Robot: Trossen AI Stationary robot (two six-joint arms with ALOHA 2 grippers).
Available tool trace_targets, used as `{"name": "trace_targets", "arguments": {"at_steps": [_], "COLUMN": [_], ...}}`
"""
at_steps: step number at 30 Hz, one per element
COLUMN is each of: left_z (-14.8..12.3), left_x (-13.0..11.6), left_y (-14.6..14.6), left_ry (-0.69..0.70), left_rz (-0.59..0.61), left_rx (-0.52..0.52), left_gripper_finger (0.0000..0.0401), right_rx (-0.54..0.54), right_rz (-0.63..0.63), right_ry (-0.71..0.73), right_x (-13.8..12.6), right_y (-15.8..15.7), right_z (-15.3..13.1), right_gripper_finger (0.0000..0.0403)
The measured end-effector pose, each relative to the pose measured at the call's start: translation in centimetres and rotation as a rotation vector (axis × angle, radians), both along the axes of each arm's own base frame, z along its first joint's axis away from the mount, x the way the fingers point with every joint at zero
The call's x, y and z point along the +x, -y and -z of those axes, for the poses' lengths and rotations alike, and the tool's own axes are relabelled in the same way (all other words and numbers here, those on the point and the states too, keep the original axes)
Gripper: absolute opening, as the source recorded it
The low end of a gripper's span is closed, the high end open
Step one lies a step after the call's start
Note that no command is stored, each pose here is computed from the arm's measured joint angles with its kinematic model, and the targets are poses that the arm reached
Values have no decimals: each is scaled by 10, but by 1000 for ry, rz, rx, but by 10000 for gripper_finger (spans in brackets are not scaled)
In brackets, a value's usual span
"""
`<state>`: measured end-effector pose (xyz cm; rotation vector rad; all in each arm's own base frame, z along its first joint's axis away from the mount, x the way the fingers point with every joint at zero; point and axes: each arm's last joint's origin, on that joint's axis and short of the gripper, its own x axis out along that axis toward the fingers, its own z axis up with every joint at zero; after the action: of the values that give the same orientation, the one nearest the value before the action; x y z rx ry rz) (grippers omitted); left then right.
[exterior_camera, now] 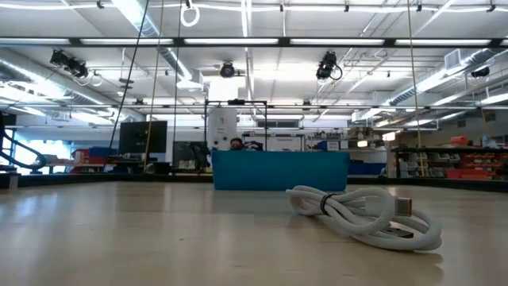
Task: Pick and place USB-C Cables
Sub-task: Put the white charger cable into the blue bin
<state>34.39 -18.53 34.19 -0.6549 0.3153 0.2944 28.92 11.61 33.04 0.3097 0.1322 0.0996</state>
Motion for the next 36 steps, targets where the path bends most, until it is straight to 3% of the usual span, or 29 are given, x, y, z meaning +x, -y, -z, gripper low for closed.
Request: {"name": "trace_targets", "arguments": {"at_steps": [5, 14, 19, 24, 31, 36], "left_z": [-6, -11, -2, 8, 14, 14], "left_x": [3, 5, 0, -6, -10, -8], "left_y": [3, 5, 9, 9, 7, 2], "left_ry": [57, 89, -31, -135, -202, -204], "left_rz": [52, 123, 238, 220, 200, 165], "left_rx": [17, 37, -58, -133, -95, -79], "left_gripper_finger": [24, 102, 134, 144, 143, 142], "right_rx": [-6, -71, -162, -182, -184, -111], "right_rz": [-3, 39, 177, 254, 390, 596], "right_ry": [-18, -122, -246, -313, -298, -248], "right_x": [-1, -8, -28, -51, -64, -56], "right_y": [1, 11, 42, 72, 107, 131], "right_z": [0, 6, 2, -8, -19, -20], "right_gripper_finger": [17, 16, 16, 16, 16, 16]}}
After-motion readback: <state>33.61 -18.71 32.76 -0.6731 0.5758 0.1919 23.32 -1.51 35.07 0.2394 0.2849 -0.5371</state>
